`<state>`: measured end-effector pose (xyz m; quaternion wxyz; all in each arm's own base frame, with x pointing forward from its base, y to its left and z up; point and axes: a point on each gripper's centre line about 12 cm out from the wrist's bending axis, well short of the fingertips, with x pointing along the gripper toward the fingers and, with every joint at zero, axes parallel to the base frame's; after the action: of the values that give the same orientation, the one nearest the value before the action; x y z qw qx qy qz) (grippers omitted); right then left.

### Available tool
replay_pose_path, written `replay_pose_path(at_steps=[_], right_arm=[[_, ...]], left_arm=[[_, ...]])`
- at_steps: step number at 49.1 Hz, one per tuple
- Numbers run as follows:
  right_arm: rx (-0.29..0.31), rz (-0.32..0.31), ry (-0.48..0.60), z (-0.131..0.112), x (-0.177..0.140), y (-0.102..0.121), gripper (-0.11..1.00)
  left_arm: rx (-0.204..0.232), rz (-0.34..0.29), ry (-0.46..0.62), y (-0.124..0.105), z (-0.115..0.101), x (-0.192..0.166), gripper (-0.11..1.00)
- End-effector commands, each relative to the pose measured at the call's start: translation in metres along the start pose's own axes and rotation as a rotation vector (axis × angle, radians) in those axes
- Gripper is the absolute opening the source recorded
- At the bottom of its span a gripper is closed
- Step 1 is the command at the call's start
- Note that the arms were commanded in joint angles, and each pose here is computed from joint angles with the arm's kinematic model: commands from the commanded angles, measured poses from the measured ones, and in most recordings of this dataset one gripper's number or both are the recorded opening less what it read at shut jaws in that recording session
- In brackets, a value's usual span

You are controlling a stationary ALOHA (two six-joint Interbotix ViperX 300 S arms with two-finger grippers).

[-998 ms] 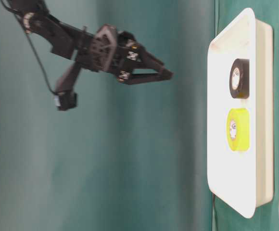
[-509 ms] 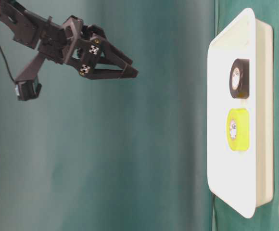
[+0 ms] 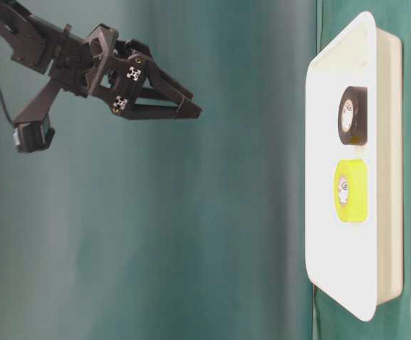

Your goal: Pick up the tape from a random location and place it into the white case.

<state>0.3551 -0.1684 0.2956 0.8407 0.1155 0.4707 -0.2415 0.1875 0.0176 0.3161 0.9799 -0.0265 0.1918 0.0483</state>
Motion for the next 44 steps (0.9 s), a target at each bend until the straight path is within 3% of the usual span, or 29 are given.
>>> replay_pose_path(at_steps=[1,29,35,44], right_arm=[[-0.038,0.034,-0.056,0.007,-0.02,0.02,0.91],[-0.182,0.222,-0.054,-0.024,-0.044,0.143,0.91],[-0.199,0.244,-0.054,-0.029,-0.047,0.156,0.91],[-0.199,0.246,-0.059,-0.029,-0.049,0.156,0.91]], left_arm=[[-0.002,0.001,-0.014,0.0,0.005,-0.001,0.99],[-0.001,0.001,-0.015,0.0,0.006,-0.001,0.99],[-0.001,0.002,-0.015,0.0,0.006,-0.001,0.99],[-0.004,0.005,-0.016,0.001,0.006,-0.001,0.99]])
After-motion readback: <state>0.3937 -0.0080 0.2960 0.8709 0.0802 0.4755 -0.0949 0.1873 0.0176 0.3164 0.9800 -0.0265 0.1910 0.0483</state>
